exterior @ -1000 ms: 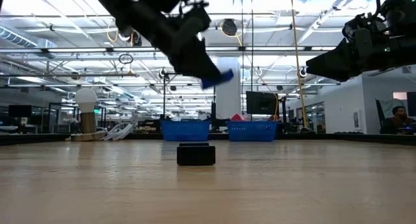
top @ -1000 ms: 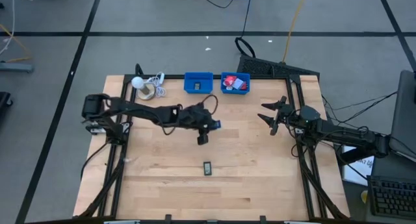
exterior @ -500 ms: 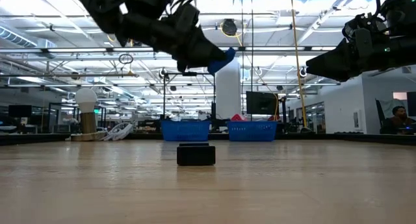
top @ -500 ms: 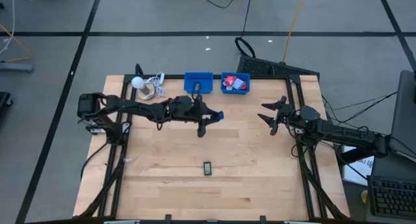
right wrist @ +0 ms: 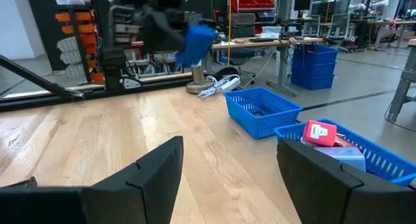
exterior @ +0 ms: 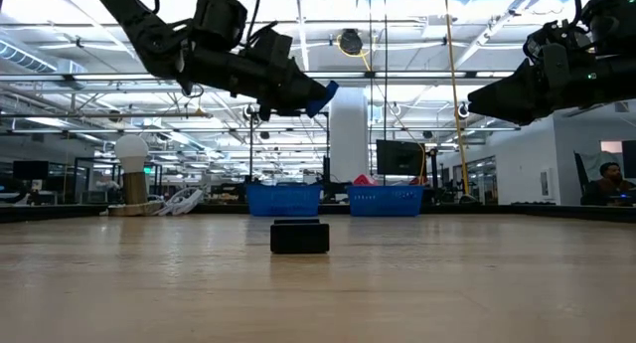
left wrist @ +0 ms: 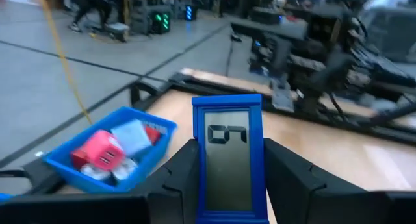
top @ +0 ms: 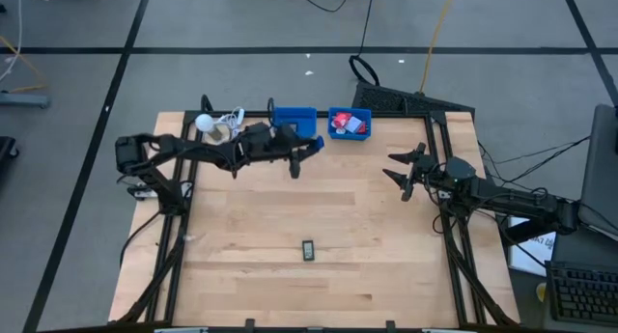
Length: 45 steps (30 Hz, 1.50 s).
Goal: Pick & Place Office items
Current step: Put the blue digital timer into the left blue bin
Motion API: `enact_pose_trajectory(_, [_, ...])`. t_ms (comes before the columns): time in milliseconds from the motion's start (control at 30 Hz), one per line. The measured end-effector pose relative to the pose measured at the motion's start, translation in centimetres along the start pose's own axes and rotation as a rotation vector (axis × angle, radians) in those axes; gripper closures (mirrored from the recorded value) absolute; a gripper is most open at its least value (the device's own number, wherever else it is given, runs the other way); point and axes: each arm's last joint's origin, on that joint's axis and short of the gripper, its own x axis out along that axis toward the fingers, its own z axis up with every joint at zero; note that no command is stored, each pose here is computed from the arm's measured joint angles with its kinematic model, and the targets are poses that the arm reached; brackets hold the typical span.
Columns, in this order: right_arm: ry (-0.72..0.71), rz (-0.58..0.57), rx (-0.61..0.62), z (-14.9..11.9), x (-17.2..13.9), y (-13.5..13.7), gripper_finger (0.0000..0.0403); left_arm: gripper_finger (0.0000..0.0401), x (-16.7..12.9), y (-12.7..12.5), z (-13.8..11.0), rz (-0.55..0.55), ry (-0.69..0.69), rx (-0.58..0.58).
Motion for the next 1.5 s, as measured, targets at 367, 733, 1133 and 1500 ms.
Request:
enact_pose_trajectory(367, [0.0,0.0,0.0,0.0,0.0,0.0,0.0165,0.0266,-1.4,5.7,-0.5,0.549,0.009,-0.182])
enact_pose_trajectory(733, [0.0,0.0,0.0,0.0,0.0,0.0,0.0165,0.0267,-2.4,9.4,-2.3,0.695,0.079,-0.383])
enact_pose_trajectory(1133, [0.0,-0.001,0.0,0.0,0.0,0.0,0.0165,0.0267,0.8,10.0,-5.0,0.679,0.216,-0.429])
enact_pose_trajectory(1500, [0.0,0.0,0.0,0.0,0.0,0.0,0.0165,0.0263,0.7,10.8,-5.7,0.75,0.234,-0.446])
